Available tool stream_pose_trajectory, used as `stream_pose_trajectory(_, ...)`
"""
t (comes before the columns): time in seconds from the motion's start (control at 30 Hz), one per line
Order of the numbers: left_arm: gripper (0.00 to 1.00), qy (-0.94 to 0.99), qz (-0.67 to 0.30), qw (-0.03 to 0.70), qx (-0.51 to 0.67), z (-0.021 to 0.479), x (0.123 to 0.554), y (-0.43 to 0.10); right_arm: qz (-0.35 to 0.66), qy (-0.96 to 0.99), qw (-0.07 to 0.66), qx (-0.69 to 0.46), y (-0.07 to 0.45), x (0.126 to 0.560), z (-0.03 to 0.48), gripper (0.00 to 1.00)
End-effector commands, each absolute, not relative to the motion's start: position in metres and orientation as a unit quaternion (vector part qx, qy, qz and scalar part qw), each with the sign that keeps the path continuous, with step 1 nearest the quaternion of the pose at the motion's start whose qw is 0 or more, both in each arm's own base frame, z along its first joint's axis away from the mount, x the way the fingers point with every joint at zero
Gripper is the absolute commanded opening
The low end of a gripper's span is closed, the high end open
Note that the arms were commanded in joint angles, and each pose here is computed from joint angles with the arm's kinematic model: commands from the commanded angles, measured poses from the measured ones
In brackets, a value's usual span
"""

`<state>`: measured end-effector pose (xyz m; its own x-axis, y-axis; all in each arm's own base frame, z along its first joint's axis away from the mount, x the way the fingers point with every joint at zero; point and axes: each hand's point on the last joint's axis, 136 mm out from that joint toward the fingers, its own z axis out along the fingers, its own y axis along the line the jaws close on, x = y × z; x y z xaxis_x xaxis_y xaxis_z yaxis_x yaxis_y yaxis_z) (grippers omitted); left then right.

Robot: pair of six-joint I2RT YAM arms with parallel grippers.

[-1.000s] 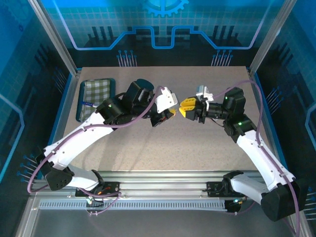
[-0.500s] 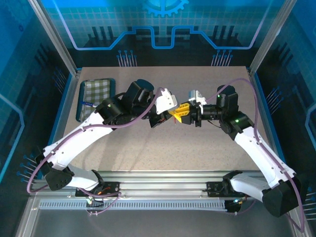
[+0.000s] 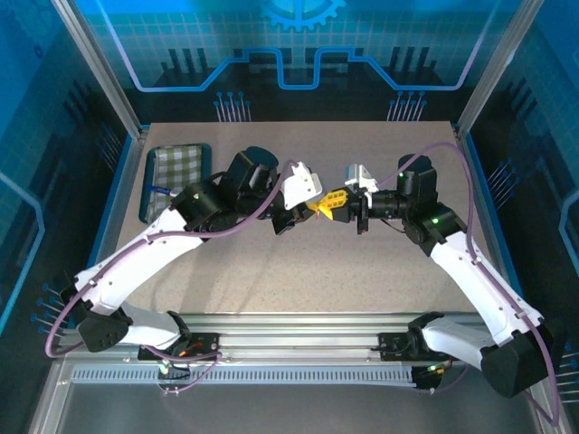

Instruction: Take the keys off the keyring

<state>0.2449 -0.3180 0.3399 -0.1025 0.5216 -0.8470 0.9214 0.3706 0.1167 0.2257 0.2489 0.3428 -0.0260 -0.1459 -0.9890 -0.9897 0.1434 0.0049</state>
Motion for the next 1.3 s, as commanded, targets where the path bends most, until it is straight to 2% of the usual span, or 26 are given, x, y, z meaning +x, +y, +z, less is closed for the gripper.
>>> stream_pose_trajectory(0.0,0.17,0.686,-0.276,0.488,0.464,0.378,0.246,-0.311,0.451,0.537,0.509,-0.498,0.252,0.22,0.363,0.0)
stream_pose_trajectory(0.07,0.29,0.684,-0.301,0.508,0.429,0.391,0.251,-0.301,0.458,0.527,0.52,-0.492,0.25,0.222,0.37,0.0)
stream_pose_trajectory(0.13,0.35,0.676,-0.334,0.523,0.398,0.404,0.252,-0.29,0.47,0.512,0.535,-0.48,0.247,0.224,0.38,0.0)
stream_pose_trajectory(0.23,0.38,0.665,-0.372,0.534,0.367,0.416,0.252,-0.279,0.493,0.477,0.565,-0.459,0.24,0.227,0.4,0.0)
stream_pose_trajectory(0.5,0.37,0.643,-0.415,0.54,0.351,0.428,0.25,-0.282,0.577,0.398,0.61,-0.37,0.229,0.235,0.44,0.0)
stream_pose_trajectory(1.07,0.41,0.613,-0.481,0.512,0.361,0.432,0.248,-0.304,0.593,0.378,0.584,-0.406,0.251,0.217,0.438,0.0)
stream_pose_trajectory(1.27,0.33,0.611,-0.491,0.501,0.367,0.431,0.245,-0.306,0.592,0.377,0.586,-0.404,0.251,0.217,0.438,0.0)
